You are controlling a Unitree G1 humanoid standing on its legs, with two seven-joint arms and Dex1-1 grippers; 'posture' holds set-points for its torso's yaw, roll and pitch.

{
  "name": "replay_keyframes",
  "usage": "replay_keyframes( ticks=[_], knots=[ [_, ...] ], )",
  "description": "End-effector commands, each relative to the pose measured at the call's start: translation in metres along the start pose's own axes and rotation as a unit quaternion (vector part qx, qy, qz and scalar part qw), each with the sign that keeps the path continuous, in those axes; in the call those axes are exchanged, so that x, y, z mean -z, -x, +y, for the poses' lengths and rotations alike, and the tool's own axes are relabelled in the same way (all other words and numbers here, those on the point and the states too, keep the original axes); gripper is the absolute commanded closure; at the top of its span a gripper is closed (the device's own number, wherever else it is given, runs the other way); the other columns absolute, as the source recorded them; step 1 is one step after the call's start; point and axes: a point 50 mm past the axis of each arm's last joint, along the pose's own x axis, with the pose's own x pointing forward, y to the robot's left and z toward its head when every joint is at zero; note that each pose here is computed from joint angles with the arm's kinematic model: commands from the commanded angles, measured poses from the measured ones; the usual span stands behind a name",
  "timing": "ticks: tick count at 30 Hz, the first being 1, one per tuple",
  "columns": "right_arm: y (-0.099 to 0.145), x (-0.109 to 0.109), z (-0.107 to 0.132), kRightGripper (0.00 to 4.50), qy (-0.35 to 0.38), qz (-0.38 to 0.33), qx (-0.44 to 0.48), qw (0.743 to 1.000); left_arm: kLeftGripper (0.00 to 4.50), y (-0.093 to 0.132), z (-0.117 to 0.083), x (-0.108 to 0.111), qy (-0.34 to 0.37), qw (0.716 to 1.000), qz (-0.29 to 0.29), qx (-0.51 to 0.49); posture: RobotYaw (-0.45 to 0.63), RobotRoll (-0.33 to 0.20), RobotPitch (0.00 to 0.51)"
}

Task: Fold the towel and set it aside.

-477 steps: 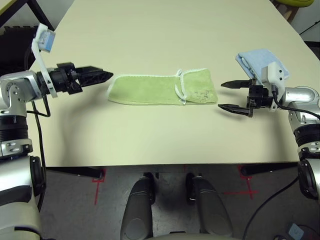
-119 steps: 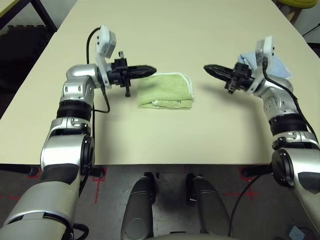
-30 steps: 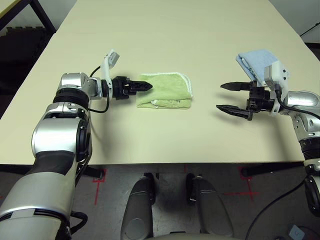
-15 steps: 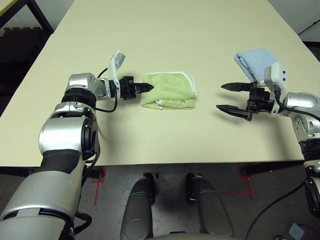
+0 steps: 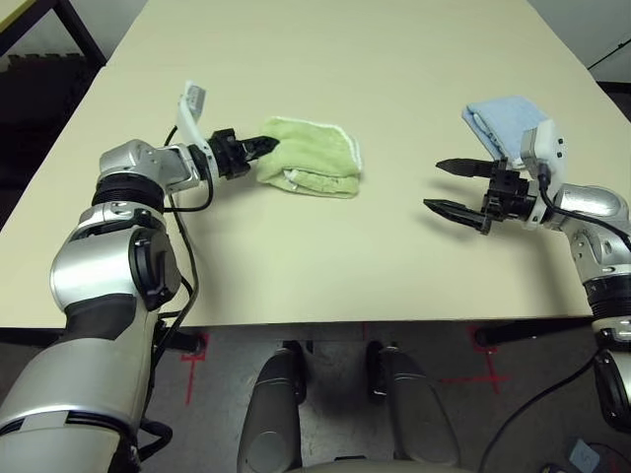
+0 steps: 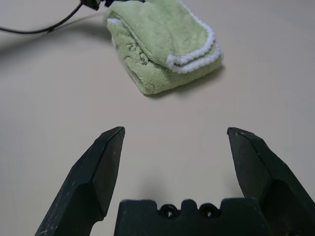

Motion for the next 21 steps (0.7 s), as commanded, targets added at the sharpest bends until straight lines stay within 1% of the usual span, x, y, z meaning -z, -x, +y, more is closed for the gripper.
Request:
replay_keyframes(
  ticks=[1, 7, 10, 12, 16, 21],
  knots=[
    [0.001, -0.001, -0.001, 0.00, -0.006, -0.010, 0.010, 1.000, 4.48, 0.012, 0.000, -0.014, 0.007, 0.998, -0.057, -0.002, -0.02, 0.000, 0.188],
    [-0.004, -0.002, -0.001, 0.00, -0.001, -0.010, -0.001, 1.000, 4.48, 0.030, 0.004, -0.040, 0.000, 0.983, -0.180, -0.032, -0.01, 0.000, 0.188],
    [-0.006, -0.003, 0.000, 0.00, 0.002, -0.010, -0.006, 1.000, 4.48, 0.039, 0.011, -0.046, 0.000, 0.969, -0.239, -0.057, -0.02, 0.000, 0.181],
    [-0.006, -0.004, 0.000, 0.00, 0.003, -0.011, -0.007, 1.000, 4.48, 0.042, 0.016, -0.047, -0.001, 0.960, -0.267, -0.079, -0.02, 0.000, 0.180],
    [-0.005, -0.006, 0.000, 0.00, 0.008, -0.011, -0.009, 1.000, 4.48, 0.049, 0.026, -0.048, 0.009, 0.937, -0.331, -0.109, -0.02, 0.000, 0.179],
    [-0.004, -0.006, 0.000, 0.00, 0.008, -0.009, -0.011, 1.000, 4.48, 0.071, 0.041, -0.046, 0.015, 0.887, -0.426, -0.176, -0.02, 0.000, 0.182]
  ],
)
